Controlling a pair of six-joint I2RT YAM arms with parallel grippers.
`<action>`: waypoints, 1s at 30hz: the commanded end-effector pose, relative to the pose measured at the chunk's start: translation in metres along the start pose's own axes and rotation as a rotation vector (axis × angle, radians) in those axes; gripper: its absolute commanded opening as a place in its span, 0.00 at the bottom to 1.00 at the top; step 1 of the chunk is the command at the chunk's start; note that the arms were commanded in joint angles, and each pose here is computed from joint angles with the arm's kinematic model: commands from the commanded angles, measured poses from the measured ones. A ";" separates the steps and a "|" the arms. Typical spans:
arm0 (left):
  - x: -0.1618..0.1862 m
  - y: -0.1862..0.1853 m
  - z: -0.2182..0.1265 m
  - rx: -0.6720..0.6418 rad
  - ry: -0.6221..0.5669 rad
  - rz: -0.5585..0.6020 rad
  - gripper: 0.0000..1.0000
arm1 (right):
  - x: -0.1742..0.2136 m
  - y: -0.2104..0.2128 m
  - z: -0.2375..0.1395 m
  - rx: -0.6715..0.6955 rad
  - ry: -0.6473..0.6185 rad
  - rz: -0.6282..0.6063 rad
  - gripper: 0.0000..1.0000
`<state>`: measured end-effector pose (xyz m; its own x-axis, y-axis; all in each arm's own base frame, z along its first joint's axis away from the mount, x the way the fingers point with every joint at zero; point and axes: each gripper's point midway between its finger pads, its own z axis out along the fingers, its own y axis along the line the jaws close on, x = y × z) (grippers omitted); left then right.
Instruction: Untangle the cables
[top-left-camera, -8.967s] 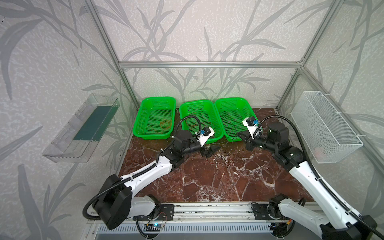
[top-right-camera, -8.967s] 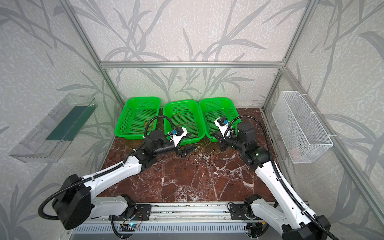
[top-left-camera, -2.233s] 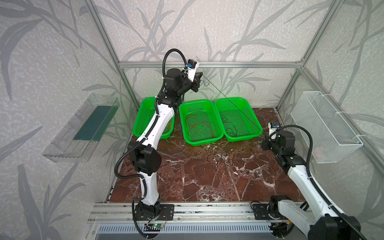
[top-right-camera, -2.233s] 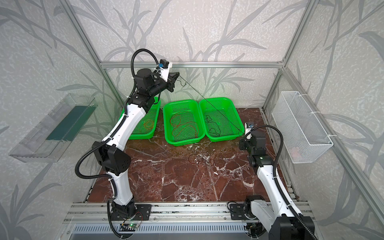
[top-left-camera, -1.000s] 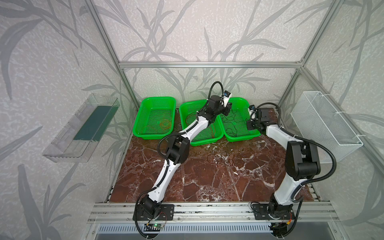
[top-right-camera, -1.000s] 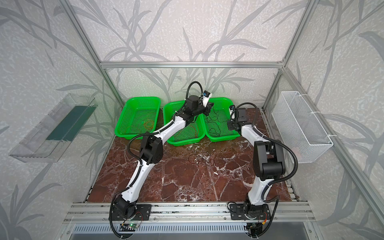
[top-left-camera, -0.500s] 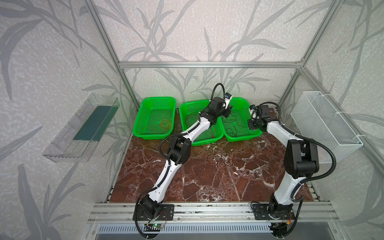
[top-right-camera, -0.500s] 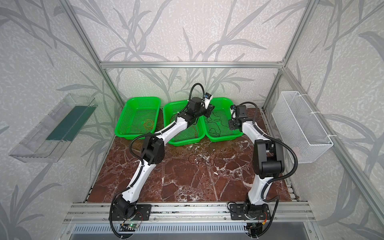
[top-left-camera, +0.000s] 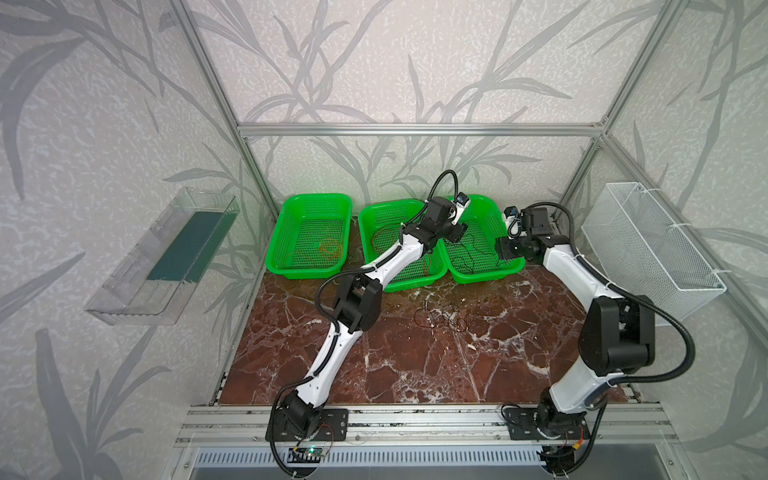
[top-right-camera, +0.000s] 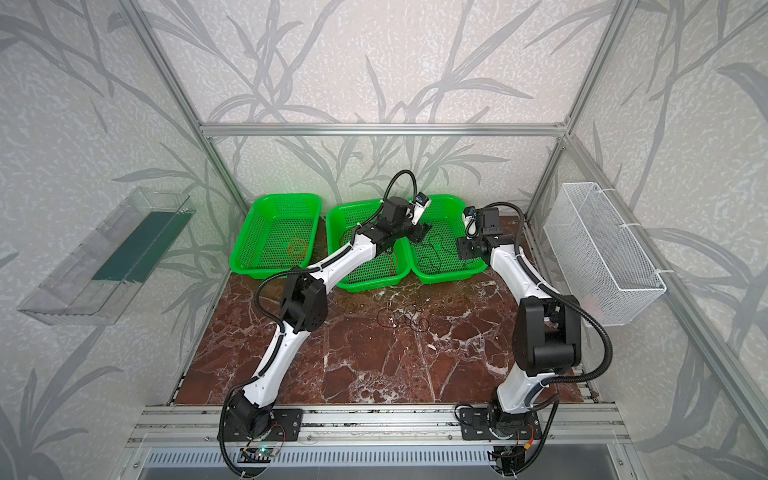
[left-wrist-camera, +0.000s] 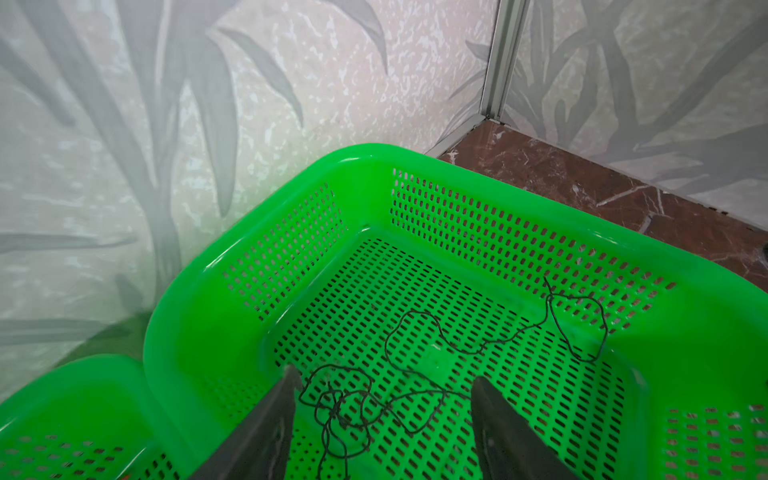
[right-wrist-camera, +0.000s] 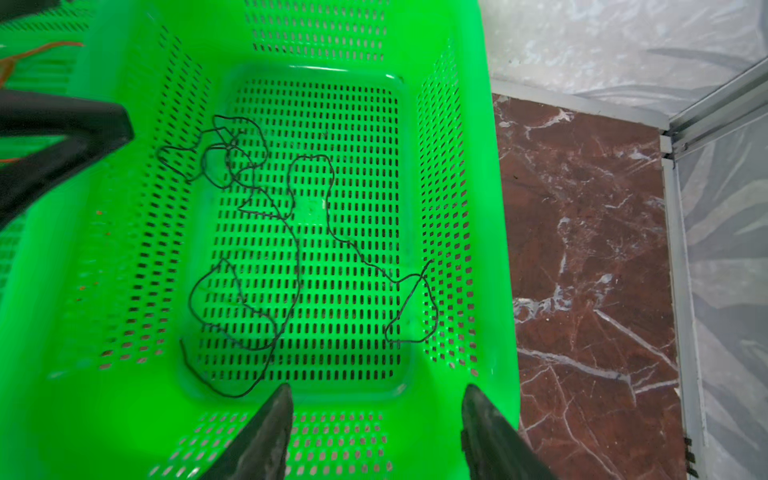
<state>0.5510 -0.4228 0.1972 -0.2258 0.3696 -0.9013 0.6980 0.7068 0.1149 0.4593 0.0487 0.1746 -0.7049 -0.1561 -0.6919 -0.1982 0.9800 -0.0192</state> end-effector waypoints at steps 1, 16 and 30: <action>-0.068 0.003 -0.064 -0.019 -0.132 0.077 0.69 | 0.006 0.033 -0.017 -0.093 -0.028 -0.007 0.64; 0.067 -0.075 -0.222 0.215 0.030 0.133 0.60 | 0.128 0.149 -0.046 -0.308 0.114 -0.121 0.57; 0.102 -0.074 -0.232 0.170 0.059 0.127 0.60 | 0.149 0.171 0.005 -0.332 0.278 -0.200 0.50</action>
<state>0.3169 -0.2969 0.1840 -0.2029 0.5014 -0.8411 0.8338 0.5389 0.1201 0.3174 0.1869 0.0566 -0.7908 -0.3914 -0.4705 -0.5013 0.8553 0.1310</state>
